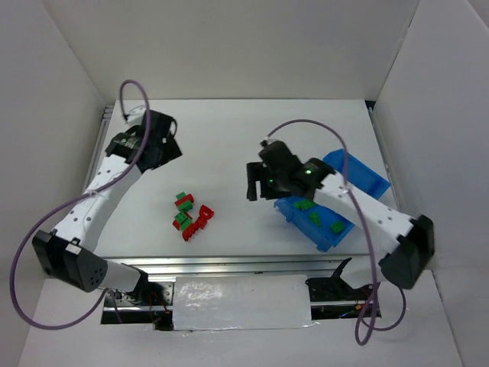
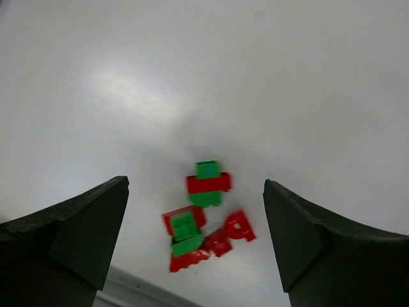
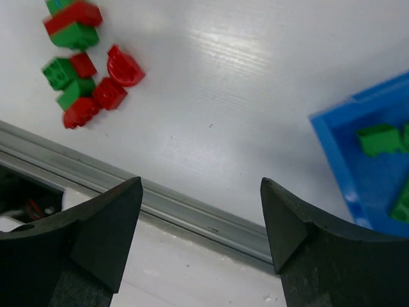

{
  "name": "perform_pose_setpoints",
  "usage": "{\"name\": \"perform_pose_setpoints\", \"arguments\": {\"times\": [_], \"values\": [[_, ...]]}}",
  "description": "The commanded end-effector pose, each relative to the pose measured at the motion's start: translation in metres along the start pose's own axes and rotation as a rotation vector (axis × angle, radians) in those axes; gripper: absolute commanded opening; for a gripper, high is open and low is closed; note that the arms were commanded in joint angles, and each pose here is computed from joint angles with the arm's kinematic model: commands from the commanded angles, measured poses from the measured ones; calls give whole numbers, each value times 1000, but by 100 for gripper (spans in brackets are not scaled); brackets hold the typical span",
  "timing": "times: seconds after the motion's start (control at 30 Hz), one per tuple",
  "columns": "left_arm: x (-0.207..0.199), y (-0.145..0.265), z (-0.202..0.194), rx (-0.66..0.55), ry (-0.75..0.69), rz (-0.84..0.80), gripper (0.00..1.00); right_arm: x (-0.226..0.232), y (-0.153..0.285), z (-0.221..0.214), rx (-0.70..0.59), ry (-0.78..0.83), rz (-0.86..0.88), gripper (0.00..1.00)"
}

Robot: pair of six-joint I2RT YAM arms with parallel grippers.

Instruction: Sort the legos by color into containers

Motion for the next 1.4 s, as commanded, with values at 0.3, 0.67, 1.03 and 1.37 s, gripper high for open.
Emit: {"name": "perform_pose_setpoints", "arguments": {"times": [0.3,0.67,1.03,1.37], "values": [[99,30,-12,36,89,81,99,105,-142,8,97,450,222,77],[107,35,-18,47,10,40,99,126,-213,-20,253,557,288,67],[105,26,-26,84,-25,9,100,119,-243,-29,277,558,190,47],[99,17,-29,110,-44,-22,100,106,-222,-15,203,489,121,7]]}}
Point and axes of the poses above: each gripper's point midway between its finger pads, its own y axis back along the fingers, its own x axis along the line the jaws close on, z = x × y, the point moved 9 cm from there along y, back along the fingers, and after that the axes turned 6 degrees about y, right-handed, at the moved point
